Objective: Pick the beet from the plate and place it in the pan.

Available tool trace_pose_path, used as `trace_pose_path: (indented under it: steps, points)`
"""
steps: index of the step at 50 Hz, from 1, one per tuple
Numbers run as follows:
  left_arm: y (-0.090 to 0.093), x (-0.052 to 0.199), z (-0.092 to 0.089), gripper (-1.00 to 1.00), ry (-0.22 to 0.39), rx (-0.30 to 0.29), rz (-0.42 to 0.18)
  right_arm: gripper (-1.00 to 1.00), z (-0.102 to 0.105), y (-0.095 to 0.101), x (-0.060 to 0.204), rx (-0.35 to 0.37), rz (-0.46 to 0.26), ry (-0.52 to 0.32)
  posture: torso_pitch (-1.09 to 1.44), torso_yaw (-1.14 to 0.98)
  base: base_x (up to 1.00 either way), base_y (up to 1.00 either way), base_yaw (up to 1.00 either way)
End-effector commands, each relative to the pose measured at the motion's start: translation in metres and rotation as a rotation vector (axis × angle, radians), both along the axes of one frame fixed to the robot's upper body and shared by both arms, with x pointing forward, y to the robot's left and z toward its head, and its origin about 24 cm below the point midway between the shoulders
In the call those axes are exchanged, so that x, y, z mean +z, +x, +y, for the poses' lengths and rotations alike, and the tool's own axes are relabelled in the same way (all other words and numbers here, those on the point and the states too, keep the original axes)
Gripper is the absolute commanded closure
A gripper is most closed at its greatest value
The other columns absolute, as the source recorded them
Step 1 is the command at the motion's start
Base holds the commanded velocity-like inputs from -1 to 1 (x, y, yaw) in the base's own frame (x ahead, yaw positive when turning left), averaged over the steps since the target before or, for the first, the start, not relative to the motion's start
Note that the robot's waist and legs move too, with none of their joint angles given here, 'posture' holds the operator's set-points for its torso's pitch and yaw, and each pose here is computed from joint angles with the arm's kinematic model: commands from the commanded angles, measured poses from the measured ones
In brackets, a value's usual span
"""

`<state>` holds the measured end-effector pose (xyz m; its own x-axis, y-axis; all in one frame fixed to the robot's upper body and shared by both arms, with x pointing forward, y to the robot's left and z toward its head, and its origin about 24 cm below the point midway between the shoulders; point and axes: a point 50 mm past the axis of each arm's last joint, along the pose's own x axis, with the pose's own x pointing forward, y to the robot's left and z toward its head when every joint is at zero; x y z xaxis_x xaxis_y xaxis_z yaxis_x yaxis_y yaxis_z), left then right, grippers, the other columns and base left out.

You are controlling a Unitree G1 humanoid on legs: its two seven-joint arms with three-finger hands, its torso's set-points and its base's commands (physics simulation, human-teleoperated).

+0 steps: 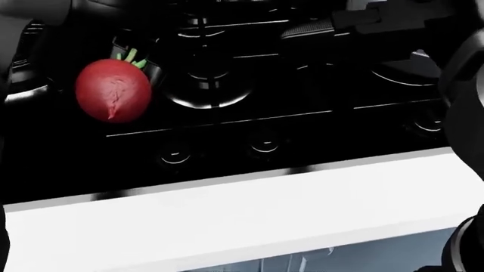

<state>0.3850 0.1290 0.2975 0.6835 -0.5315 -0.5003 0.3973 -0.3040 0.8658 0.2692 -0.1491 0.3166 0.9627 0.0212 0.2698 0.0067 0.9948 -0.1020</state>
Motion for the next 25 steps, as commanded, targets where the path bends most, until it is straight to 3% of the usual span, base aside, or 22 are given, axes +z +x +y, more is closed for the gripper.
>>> trace_pose_path:
  steps: [1,25]
  points:
    - [-0.0053,0.0230,-0.0036,1.00,-0.026,-0.019,-0.083,-1.00,-0.0016,-0.0056,0.0129,-0.006,-0.072,0.005,0.00,0.00,0.00,-0.08,0.00]
    - [-0.0057,0.0243,-0.0041,1.00,-0.028,-0.020,-0.084,-1.00,-0.0026,-0.0059,0.0143,-0.010,-0.075,0.007,0.00,0.00,0.00,-0.07,0.00]
